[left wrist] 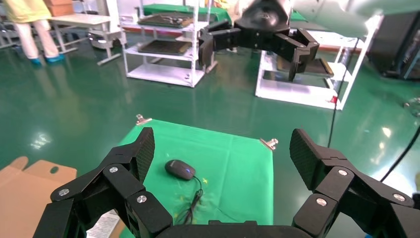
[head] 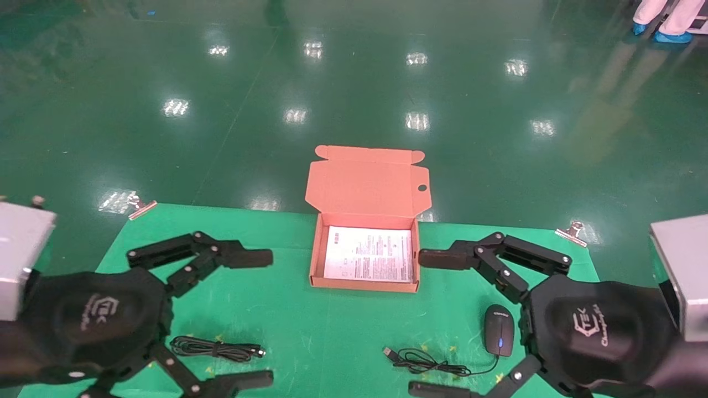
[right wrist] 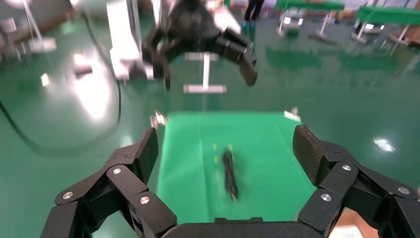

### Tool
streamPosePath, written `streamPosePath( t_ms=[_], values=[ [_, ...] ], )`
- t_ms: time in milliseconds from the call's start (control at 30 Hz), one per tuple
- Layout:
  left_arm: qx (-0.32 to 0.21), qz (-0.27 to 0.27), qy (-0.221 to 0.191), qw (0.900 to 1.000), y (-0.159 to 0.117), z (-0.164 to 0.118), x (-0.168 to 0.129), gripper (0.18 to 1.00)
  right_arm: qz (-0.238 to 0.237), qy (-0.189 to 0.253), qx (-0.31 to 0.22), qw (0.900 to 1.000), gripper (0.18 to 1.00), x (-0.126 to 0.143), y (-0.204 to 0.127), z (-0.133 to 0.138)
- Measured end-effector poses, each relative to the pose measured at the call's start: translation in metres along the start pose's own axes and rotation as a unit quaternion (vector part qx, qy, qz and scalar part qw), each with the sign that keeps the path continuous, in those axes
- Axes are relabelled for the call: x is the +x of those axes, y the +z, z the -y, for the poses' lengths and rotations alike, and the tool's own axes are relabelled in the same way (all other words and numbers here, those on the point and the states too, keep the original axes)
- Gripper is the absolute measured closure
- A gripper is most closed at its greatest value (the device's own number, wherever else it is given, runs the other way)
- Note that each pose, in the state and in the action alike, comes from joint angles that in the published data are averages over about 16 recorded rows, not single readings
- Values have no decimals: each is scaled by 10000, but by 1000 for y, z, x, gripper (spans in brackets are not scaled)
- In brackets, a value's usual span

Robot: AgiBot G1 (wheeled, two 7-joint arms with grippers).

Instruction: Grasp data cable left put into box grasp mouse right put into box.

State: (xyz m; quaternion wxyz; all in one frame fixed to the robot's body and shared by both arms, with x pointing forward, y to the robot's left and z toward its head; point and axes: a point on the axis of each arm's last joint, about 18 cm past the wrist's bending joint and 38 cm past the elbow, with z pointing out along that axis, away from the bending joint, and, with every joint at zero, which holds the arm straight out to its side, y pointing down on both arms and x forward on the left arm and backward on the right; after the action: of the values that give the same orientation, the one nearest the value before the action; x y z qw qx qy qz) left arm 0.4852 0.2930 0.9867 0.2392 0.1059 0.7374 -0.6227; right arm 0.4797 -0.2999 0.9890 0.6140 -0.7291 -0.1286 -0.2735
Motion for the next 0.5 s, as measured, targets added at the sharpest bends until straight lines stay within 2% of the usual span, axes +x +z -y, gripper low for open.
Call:
streamPosePath(
  t_ms=[133, 267, 367, 500],
  values=[
    [-437, -128, 25, 9990, 8, -7, -6, 184, 94, -432, -400, 9982, 178, 3, 3, -4],
    [-1053, -267, 79, 9940, 18, -16, -16, 184, 239, -994, -920, 9905, 178, 7, 7, -11],
    [-1602, -367, 154, 9863, 25, -24, -24, 184, 385, -1455, -1343, 9794, 178, 12, 10, -18],
    [-2407, -502, 318, 9688, 34, -35, -37, 184, 640, -2097, -1923, 9565, 178, 20, 15, -29]
  ],
)
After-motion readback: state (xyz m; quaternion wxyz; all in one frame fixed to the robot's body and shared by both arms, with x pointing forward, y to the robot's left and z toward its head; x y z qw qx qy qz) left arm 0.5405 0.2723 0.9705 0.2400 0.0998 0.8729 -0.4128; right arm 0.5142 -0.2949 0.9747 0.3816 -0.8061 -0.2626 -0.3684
